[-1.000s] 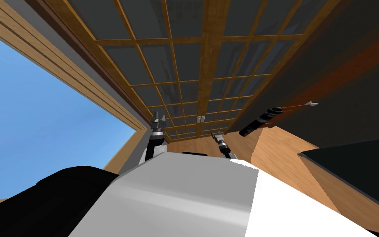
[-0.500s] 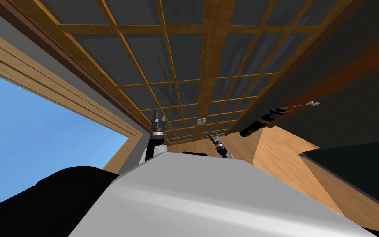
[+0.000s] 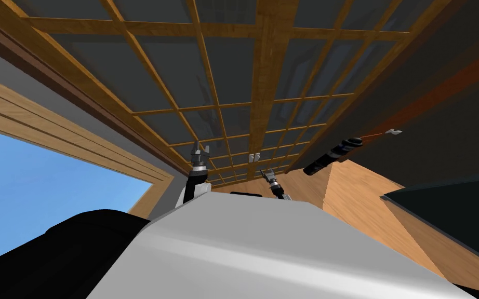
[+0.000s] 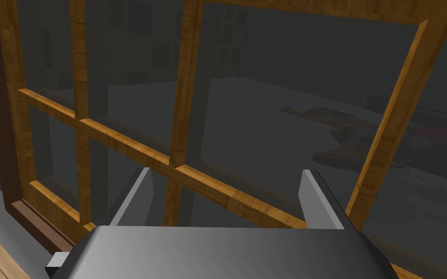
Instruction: Pull the door open
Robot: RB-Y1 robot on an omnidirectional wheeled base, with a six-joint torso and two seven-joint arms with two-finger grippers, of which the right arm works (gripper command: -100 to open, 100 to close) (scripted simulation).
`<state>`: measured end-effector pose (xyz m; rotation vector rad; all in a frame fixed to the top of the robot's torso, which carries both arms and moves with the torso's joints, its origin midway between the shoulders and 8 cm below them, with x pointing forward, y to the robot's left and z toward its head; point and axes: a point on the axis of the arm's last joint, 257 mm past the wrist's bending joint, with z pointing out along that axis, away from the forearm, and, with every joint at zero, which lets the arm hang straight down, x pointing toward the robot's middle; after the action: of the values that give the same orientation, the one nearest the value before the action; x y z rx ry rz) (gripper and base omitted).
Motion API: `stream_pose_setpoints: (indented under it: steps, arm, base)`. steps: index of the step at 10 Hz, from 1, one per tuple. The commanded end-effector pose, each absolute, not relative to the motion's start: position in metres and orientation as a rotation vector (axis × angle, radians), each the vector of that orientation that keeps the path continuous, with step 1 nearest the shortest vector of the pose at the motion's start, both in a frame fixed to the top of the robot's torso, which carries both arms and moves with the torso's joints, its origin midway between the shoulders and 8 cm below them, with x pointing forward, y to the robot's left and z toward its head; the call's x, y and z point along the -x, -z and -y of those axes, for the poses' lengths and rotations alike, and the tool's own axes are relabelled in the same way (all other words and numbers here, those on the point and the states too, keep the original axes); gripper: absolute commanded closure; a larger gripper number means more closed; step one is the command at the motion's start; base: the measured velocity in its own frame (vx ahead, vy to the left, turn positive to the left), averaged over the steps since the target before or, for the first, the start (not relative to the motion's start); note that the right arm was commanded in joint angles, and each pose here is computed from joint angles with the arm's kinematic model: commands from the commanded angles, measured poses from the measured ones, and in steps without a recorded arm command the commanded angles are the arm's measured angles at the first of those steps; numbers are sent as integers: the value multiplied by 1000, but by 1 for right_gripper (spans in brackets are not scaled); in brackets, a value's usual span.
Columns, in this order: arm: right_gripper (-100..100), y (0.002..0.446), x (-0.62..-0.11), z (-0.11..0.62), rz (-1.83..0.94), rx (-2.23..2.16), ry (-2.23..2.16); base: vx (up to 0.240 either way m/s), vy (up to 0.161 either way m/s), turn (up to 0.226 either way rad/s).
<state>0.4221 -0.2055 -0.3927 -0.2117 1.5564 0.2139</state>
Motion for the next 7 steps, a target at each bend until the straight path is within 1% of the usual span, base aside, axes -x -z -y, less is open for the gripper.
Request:
stream_pose_setpoints:
  steps: [1, 2, 3, 6, 7]
  arm:
    - [-100, 397, -423, 200, -1562, 220, -219]
    - [-100, 395, -422, 203, -1560, 216, -217]
    - [-100, 397, -421, 210, -1566, 216, -204]
    - [-100, 401, -419, 224, -1577, 211, -178]
    - [-100, 403, -417, 233, -1584, 206, -162]
  base:
    - [226, 14, -69]
    - [102, 6, -10]
    - [-73, -18, 62]
    - [-177, -21, 46]
    - [-217, -18, 104]
